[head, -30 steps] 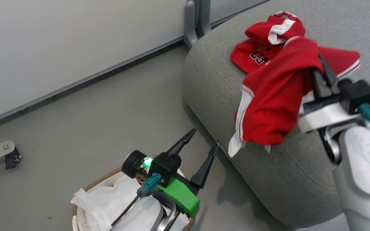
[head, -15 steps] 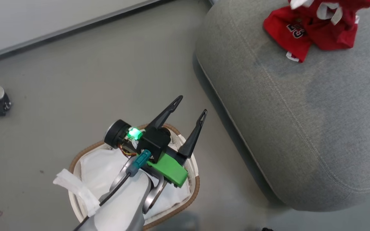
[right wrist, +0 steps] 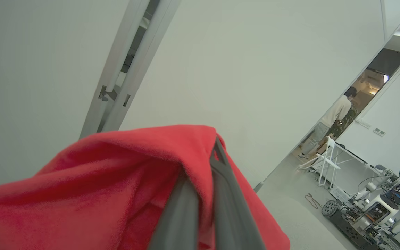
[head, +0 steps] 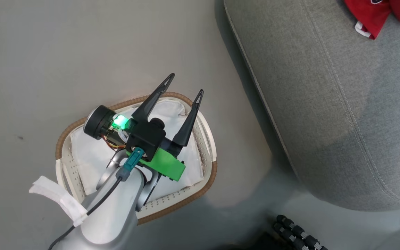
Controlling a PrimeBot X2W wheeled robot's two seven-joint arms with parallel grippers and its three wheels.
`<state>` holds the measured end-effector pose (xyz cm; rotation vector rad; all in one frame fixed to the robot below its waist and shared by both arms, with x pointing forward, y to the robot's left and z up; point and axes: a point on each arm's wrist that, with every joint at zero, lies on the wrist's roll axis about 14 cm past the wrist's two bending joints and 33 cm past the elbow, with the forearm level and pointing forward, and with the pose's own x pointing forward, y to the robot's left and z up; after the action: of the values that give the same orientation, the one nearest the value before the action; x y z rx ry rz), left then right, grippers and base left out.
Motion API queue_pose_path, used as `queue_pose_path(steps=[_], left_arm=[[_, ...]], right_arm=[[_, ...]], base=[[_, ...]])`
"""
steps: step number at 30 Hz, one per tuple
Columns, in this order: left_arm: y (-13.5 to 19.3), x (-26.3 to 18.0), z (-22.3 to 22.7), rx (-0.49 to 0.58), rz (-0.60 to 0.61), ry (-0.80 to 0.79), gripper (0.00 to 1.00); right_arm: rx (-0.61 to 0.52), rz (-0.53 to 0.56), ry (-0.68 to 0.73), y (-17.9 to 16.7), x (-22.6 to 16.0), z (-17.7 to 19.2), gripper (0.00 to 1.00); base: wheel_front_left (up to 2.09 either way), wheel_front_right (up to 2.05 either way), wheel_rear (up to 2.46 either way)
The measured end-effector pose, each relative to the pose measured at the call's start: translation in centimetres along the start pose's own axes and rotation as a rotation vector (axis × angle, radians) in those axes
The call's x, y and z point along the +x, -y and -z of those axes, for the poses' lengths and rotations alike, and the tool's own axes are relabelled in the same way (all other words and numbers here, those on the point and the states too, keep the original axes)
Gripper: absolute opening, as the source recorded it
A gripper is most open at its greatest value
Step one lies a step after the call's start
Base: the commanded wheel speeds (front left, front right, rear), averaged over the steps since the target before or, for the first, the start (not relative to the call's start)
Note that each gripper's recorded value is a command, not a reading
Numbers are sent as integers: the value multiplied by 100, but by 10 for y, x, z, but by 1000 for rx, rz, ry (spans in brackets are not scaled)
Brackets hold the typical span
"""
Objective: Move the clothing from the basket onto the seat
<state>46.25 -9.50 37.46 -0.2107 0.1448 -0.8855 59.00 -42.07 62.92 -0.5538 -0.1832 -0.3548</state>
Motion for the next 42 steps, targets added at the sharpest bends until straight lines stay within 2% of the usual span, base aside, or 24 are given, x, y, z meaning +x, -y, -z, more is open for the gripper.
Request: queue_pose_path(steps=[3,6,10,14,15,18,19,20,33,37,42], left_arm=[[-5,-2,21,-17,-3,-37,100],[-4,-2,33,-35,4,-56,100],[-1,-1,41,-46,13,-69,100],[3,1,41,-45,24,-70,100],[4,1,40,-44,26,-71,100],[6,2,37,-39,31,-65,100],[8,3,34,-39,32,-59,100],[9,3,31,-42,34,-54,100],[28,1,-14,-63,38,18,100],[27,-3,-34,-58,8,49,100],[22,-15,-59,-52,-53,90,100]], right_arm=[[6,-34,-128,-25,-18,53,0],[-5,-43,-222,-31,-38,89,0],[-29,-39,-328,-25,-66,122,0],[-52,-60,-386,-28,-85,138,0],[-50,-62,-389,-29,-87,138,8],[-43,-68,-402,-31,-97,141,55],[-45,-73,-408,-32,-101,142,96],[-43,-76,-414,-33,-105,143,100],[5,-112,-449,-37,-158,139,100],[30,-111,-412,-33,-161,125,100],[51,-129,-303,-36,-150,88,100]], base=[[0,0,0],[0,0,0],[0,0,0],[0,0,0],[0,0,0],[0,0,0],[0,0,0],[0,0,0],[0,0,0],[0,0,0],[0,0,0]])
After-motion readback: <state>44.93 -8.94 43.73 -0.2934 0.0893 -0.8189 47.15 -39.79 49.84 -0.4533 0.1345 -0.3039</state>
